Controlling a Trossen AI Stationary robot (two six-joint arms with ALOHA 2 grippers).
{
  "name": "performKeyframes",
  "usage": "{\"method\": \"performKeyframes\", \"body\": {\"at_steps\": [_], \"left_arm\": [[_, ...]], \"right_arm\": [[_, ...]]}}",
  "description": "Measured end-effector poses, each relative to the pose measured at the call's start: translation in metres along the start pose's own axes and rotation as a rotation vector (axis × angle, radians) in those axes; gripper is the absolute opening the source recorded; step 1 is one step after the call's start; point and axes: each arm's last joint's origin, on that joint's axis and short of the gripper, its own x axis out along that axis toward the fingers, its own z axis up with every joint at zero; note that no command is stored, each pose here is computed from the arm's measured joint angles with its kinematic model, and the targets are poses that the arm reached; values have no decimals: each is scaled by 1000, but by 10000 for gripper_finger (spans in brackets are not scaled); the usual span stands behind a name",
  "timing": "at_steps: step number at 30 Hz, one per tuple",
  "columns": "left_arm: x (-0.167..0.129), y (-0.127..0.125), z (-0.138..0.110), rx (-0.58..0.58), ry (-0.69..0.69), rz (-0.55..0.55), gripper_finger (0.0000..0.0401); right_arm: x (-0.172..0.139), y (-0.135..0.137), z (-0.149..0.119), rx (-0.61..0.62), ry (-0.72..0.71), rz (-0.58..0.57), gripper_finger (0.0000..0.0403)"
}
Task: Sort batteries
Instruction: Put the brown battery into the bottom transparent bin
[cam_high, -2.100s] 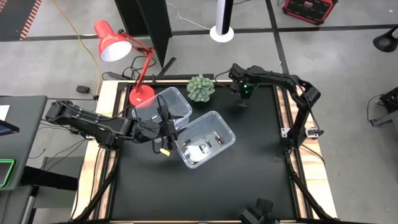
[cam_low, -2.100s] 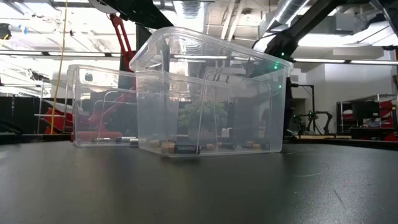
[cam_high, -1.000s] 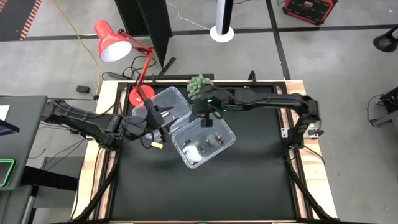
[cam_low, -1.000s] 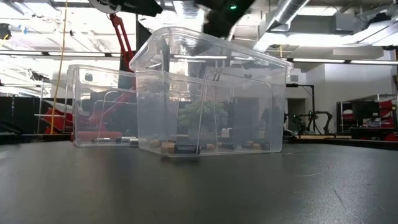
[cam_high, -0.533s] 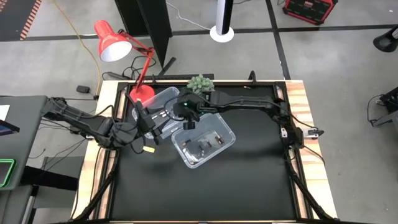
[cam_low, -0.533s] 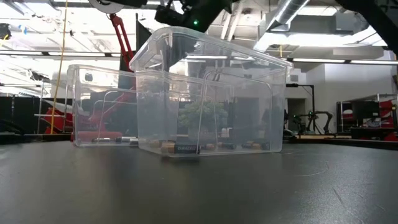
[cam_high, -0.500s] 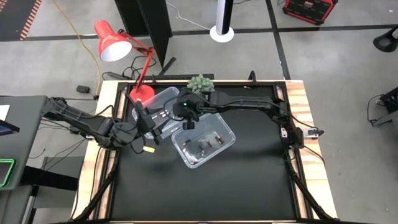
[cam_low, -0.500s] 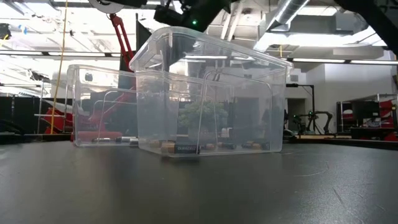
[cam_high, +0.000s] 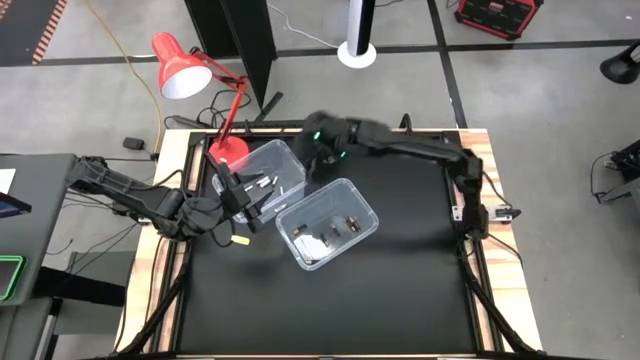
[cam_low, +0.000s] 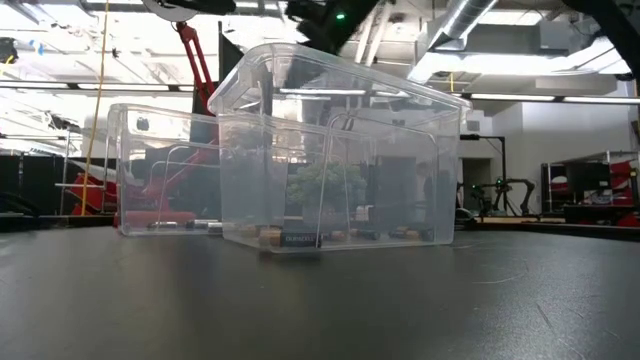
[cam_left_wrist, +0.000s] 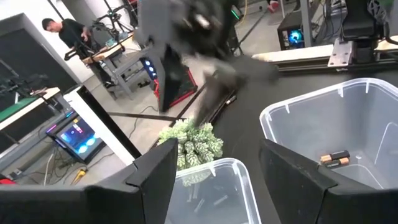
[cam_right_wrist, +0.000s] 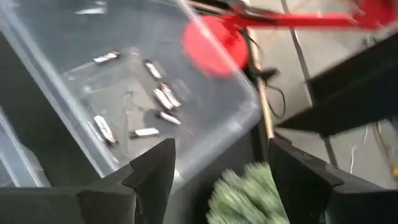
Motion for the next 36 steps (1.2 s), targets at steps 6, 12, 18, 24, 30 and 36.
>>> {"method": "performKeyframes", "body": {"at_steps": [6, 12, 18, 24, 30, 36], "left_arm": [[0, 0, -1, 8, 5, -1, 219], [0, 0, -2, 13, 12, -3, 219], [0, 0, -2, 14, 13, -9, 219], [0, 0, -2, 11, 13, -12, 219], [0, -1, -2, 3, 13, -12, 219], [0, -1, -2, -5, 13, -12, 219]], "right_arm": [[-37, -52, -33, 132, 56, -19, 269], [-59, -83, -91, 216, 170, -39, 270], [-76, -95, -148, 272, 275, -77, 264], [-69, -104, -201, 343, 373, -37, 241], [-39, -111, -251, 419, 523, 5, 220], [-13, -124, -284, 456, 593, 19, 219]]}}
